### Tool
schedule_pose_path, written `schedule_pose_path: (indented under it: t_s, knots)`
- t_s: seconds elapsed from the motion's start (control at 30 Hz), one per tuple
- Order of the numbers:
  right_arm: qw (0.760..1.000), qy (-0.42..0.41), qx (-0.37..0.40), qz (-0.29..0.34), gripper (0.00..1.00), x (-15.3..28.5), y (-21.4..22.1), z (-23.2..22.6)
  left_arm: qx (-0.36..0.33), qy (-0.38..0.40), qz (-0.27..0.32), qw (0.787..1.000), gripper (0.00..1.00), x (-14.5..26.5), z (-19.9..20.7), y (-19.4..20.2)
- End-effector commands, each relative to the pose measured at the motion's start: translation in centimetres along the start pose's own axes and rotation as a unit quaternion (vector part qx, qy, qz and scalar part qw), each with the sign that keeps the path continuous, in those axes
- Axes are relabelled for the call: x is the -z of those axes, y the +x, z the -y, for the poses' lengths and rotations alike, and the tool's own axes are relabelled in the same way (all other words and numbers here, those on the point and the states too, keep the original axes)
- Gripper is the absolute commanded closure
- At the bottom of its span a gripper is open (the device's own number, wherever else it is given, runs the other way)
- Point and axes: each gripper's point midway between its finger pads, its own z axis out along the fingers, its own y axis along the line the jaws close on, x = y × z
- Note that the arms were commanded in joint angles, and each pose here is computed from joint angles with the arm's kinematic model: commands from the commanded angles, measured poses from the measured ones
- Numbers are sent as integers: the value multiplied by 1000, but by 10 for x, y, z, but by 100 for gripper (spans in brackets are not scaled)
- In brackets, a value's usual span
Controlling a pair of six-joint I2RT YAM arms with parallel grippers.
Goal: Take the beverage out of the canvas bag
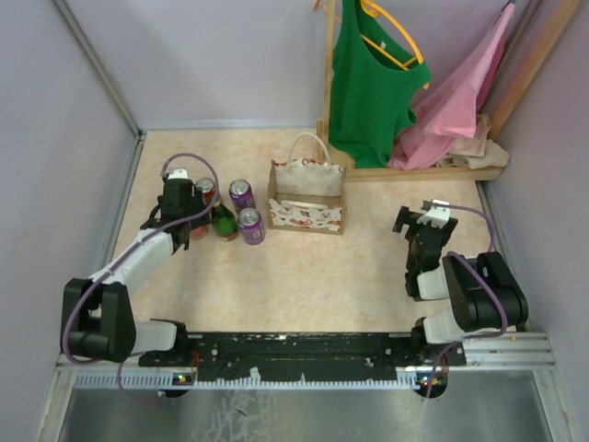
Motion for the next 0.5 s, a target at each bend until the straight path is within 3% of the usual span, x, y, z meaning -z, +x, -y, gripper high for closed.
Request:
schedule_pose_path:
  t_s: [0.0, 0.1, 0.17, 0.47]
  knots:
    - [999, 3, -14, 33, 1, -6, -21, -1, 37, 17, 54, 998, 41, 0, 9, -40]
    - [999, 3, -13, 33, 1, -6, -21, -1, 38, 15, 51, 998, 28, -2, 8, -38]
    - [999, 3, -14, 33, 1, -6, -21, -1, 39, 13, 49, 998, 3, -4, 7, -38]
    - [999, 3, -13, 33, 1, -6, -21, -1, 43, 19, 58, 997, 0, -2, 8, -48]
